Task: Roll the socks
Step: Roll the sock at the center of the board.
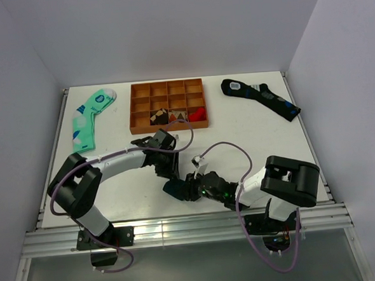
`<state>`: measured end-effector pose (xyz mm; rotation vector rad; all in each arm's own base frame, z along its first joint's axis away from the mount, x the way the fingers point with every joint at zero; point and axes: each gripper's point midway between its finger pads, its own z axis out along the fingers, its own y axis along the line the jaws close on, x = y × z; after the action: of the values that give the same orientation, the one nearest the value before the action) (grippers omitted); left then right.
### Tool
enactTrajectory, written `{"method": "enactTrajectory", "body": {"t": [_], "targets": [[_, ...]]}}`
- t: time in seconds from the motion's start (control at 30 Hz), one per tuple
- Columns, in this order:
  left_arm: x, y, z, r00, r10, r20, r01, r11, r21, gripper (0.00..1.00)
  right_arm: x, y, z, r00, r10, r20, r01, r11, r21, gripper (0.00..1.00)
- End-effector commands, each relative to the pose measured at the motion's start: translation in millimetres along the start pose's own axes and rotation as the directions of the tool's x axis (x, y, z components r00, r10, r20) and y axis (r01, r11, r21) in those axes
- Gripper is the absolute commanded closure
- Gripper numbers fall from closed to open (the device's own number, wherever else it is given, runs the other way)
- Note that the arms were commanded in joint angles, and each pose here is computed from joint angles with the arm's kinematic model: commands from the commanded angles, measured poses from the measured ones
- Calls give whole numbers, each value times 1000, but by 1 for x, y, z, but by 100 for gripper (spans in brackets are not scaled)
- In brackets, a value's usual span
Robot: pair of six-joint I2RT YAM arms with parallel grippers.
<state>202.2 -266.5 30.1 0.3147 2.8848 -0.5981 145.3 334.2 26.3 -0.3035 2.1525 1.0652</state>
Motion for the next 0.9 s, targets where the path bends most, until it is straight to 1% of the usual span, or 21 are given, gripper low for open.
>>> {"method": "enactTrajectory", "body": {"t": [0.0,0.23,0.27,0.33,0.37,0.47,0.5,0.63,0.7,0.73,0.8,0.87], "targets": [[-42,-11,-20,981,-12,192,9,1000,15,58,70,-69,-27,961,29,-274,35,973,228,74],[-59,-2,-40,956,-38,291,42,999,-6,58,71,-77,-29,951,88,-296,-7,965,263,75],[-64,-2,-47,945,-40,324,43,999,-2,59,73,-79,-30,947,96,-307,-7,961,278,75],[-62,0,-50,938,-51,342,53,999,4,59,75,-78,-29,939,114,-326,-21,961,275,75],[-64,-1,-57,927,-67,369,65,998,16,59,77,-80,-31,934,127,-335,-27,957,288,75],[-59,0,-66,908,-108,404,99,994,43,59,79,-79,-32,923,165,-347,-62,955,291,75],[-57,10,-65,898,-118,425,123,992,16,59,80,-79,-32,920,174,-350,-68,953,294,75],[-55,15,-83,852,-170,495,170,984,46,59,84,-78,-34,902,226,-368,-111,945,309,75],[-49,19,-82,842,-201,500,198,978,58,60,85,-79,-34,893,256,-371,-138,939,315,75],[-50,16,-88,827,-211,521,197,977,81,60,87,-78,-34,885,271,-379,-152,937,316,75],[-42,21,-82,823,-219,524,209,975,78,60,89,-77,-36,874,290,-390,-173,936,308,75],[-41,16,-82,811,-215,544,194,976,95,60,92,-77,-39,858,310,-409,-190,932,309,75]]}}
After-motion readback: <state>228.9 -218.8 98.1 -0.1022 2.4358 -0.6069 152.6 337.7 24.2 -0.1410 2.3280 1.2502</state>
